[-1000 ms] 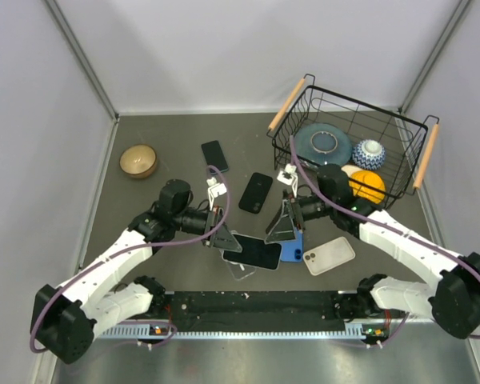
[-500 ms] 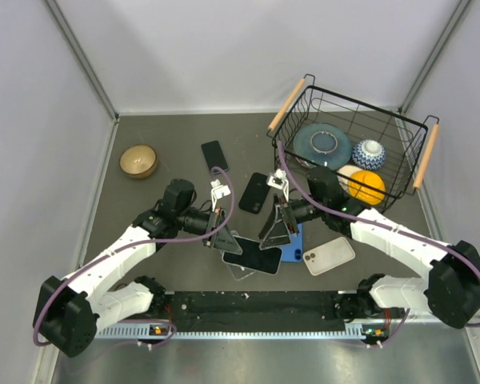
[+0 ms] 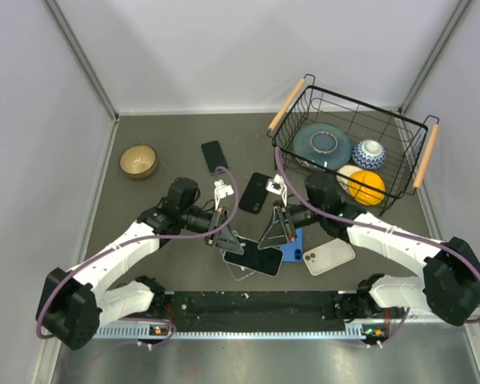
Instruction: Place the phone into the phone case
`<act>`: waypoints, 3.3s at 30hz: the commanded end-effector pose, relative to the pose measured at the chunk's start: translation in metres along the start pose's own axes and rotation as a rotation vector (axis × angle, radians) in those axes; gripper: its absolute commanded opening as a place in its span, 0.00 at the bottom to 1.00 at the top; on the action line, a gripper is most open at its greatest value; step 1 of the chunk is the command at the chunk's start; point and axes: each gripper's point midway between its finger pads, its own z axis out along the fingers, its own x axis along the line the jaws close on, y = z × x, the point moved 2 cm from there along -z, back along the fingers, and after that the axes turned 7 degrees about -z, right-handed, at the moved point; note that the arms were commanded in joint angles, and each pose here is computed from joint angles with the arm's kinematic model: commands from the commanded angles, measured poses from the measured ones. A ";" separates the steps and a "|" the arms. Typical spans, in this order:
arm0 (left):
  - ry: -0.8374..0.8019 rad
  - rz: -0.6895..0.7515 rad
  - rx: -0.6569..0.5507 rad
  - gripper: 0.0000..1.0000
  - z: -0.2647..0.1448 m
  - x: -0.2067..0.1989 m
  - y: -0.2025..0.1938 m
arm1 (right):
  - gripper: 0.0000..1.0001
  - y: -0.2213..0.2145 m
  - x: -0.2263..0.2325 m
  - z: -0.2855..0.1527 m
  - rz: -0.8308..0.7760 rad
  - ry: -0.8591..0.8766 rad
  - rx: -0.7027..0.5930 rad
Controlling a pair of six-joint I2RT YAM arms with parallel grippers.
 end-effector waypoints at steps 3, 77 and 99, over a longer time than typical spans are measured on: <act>-0.078 0.115 -0.005 0.00 0.000 -0.024 0.023 | 0.12 -0.003 0.017 -0.001 -0.068 0.071 -0.044; 0.693 -0.451 -0.550 0.00 -0.036 0.202 -0.009 | 0.00 -0.066 -0.131 0.083 0.509 -0.461 -0.338; 0.718 -0.362 -0.703 0.25 -0.062 0.167 0.011 | 0.44 -0.040 -0.107 0.070 0.421 -0.636 -0.203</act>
